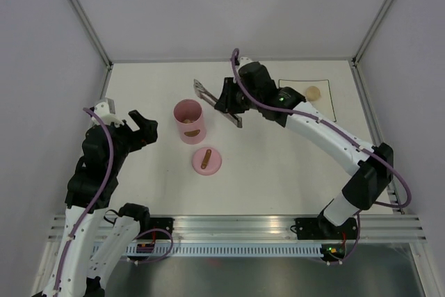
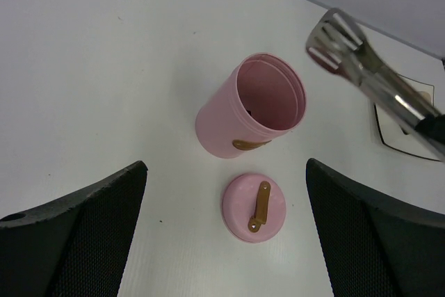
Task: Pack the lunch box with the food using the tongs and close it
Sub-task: Place the food into the lunch box, then put down the clamp
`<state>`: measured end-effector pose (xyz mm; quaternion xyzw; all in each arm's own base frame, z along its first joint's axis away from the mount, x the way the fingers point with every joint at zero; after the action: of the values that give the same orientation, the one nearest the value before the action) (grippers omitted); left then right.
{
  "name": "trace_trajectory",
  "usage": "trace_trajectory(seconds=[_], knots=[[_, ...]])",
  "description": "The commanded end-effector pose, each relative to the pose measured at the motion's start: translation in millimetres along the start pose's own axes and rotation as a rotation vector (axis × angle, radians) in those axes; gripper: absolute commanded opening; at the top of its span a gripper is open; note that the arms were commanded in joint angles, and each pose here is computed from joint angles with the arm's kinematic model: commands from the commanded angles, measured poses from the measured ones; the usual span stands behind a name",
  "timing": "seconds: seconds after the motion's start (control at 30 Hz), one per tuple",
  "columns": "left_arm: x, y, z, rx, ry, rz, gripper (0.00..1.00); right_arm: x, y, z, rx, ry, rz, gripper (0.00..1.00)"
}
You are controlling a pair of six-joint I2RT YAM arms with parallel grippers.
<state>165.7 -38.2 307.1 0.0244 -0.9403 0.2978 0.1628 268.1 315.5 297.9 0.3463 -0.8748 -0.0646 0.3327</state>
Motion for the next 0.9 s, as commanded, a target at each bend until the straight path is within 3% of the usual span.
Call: trace_trajectory(seconds=[0.0, 0.2, 0.47, 0.63, 0.87], knots=[[1, -5, -5, -0.002, -0.022, 0.038, 1.0, 46, -26, -58, -0.066, -0.217, 0.025, 0.31], [0, -6, -5, 0.004, -0.02, 0.048, 1.0, 92, -115, -66, -0.131, -0.304, 0.29, 0.3], [-6, -7, 0, 0.004, -0.003, 0.065, 1.0, 145, -223, 19, -0.296, -0.309, 0.675, 0.31], [-10, -10, 1, -0.002, 0.007, 0.085, 1.0, 146, -253, 75, -0.383, -0.258, 0.757, 0.31], [-11, -8, 6, -0.012, 0.019, 0.091, 1.0, 121, -260, 120, -0.403, -0.245, 0.708, 0.3]])
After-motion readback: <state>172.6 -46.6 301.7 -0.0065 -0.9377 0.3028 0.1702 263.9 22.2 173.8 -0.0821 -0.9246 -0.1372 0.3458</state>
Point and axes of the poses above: each gripper's point midway between its finger pads, its own x axis back along the fingers, its own y axis along the line the jaws close on, z = x × y, the point moved 7 cm from there along x, back along the fingers, and after that the axes turned 12 degrees about x, right-handed, at the moved point
